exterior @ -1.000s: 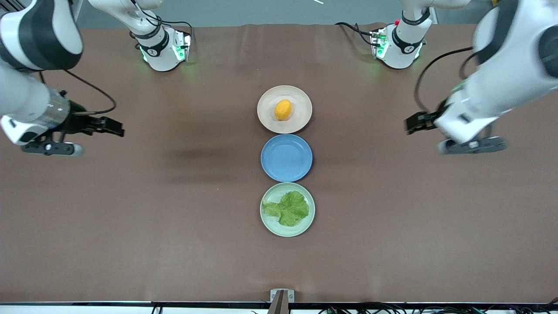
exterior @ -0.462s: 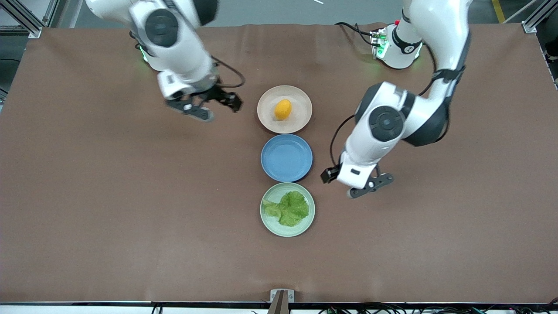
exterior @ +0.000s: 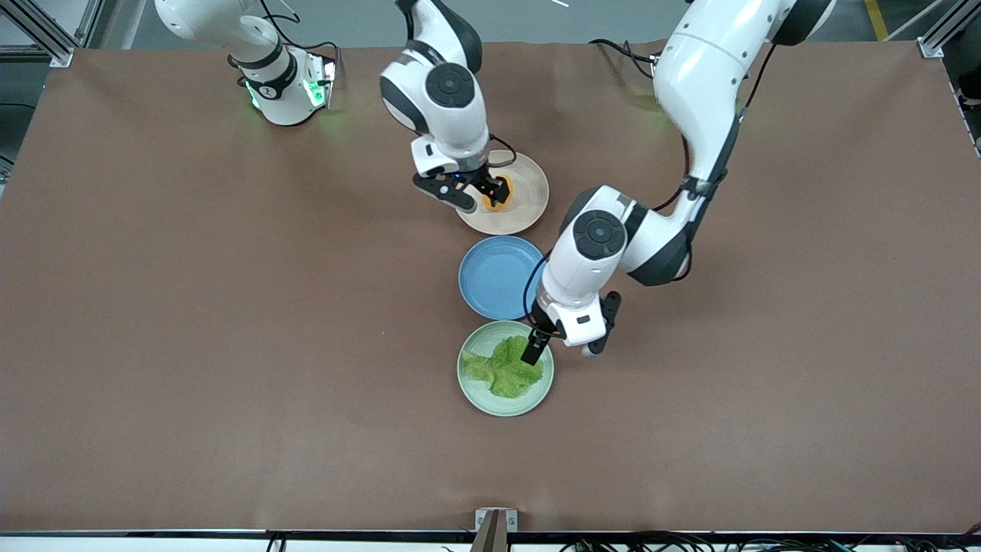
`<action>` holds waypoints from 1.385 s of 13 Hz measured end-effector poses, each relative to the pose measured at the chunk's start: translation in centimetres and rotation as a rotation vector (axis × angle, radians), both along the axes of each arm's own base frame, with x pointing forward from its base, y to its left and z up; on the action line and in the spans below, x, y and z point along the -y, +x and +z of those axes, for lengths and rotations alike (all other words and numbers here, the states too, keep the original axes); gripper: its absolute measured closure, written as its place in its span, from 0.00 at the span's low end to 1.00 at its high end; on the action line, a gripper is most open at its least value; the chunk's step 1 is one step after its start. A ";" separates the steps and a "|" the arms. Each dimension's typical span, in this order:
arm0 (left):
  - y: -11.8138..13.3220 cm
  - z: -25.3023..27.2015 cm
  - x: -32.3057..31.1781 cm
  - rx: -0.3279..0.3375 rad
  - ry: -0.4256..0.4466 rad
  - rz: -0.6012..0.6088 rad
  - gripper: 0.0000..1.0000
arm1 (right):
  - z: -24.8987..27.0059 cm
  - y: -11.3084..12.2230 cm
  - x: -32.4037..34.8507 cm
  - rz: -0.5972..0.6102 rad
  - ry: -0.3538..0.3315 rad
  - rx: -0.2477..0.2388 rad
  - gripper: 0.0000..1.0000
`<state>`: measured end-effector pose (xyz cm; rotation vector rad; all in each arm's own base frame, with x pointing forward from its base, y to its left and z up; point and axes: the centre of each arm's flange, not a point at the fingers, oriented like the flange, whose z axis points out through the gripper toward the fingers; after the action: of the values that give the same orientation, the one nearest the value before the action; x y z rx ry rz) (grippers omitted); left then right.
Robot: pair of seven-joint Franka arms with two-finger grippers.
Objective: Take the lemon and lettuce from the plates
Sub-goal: 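Grasp the lemon with the right gripper while the left gripper grasps the lettuce, then carry the yellow lemon off the cream plate with the right gripper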
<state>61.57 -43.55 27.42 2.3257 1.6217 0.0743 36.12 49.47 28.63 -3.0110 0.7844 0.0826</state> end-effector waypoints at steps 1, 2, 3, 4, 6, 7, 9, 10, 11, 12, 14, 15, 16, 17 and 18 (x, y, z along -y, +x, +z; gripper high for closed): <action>-0.2 -1.0 0.9 0.014 -0.035 0.056 0.00 | -1.5 -0.7 -0.8 -0.005 0.002 0.009 0.00; -0.4 -2.1 1.6 0.027 -0.062 0.100 0.00 | -2.7 -1.3 -1.5 -0.007 0.006 0.016 0.00; -0.6 -3.2 2.1 0.041 -0.078 0.132 0.00 | -3.7 -1.8 -1.9 -0.008 0.009 0.021 0.00; -0.7 -4.3 2.4 0.057 -0.089 0.164 0.00 | -4.4 -2.2 -2.3 -0.004 0.012 0.027 0.00; -0.7 -5.7 3.0 0.080 -0.105 0.215 0.00 | -5.7 -3.3 -3.0 0.006 0.004 0.028 0.00; -0.7 -6.3 3.1 0.083 -0.105 0.227 0.00 | -6.1 -3.7 -3.2 0.012 -0.002 0.029 0.00; -0.9 -7.1 3.4 0.084 -0.105 0.229 0.00 | -6.4 -4.1 -3.4 0.017 -0.007 0.030 0.00; -0.9 -7.4 3.4 0.083 -0.106 0.233 0.00 | -6.5 -4.4 -3.6 0.023 -0.009 0.029 0.00; -0.8 -7.4 3.4 0.084 -0.107 0.235 0.00 | -6.7 -4.8 -3.7 0.029 -0.011 0.028 0.00; -0.7 -7.3 3.5 0.086 -0.109 0.235 0.00 | -7.0 -5.1 -3.9 0.033 -0.015 0.025 0.00; -0.7 -7.4 3.5 0.087 -0.109 0.234 0.00 | -7.5 -5.7 -4.1 0.035 -0.023 0.020 0.03; -0.9 -7.6 3.6 0.084 -0.107 0.232 0.00 | -7.6 -5.9 -4.2 0.037 -0.026 0.021 0.07; -1.0 -8.0 3.8 0.081 -0.104 0.229 0.00 | -7.6 -5.8 -4.2 0.038 -0.026 0.022 0.15; -1.2 -8.3 3.9 0.078 -0.101 0.226 0.00 | -7.6 -5.7 -4.1 0.037 -0.027 0.023 0.29; -1.4 -8.5 4.1 0.076 -0.099 0.222 0.00 | -7.5 -5.6 -4.1 0.032 -0.029 0.024 0.33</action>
<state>60.12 -47.68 18.90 2.0384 1.7963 0.1261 30.56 53.54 21.11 -3.0462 0.7417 0.0367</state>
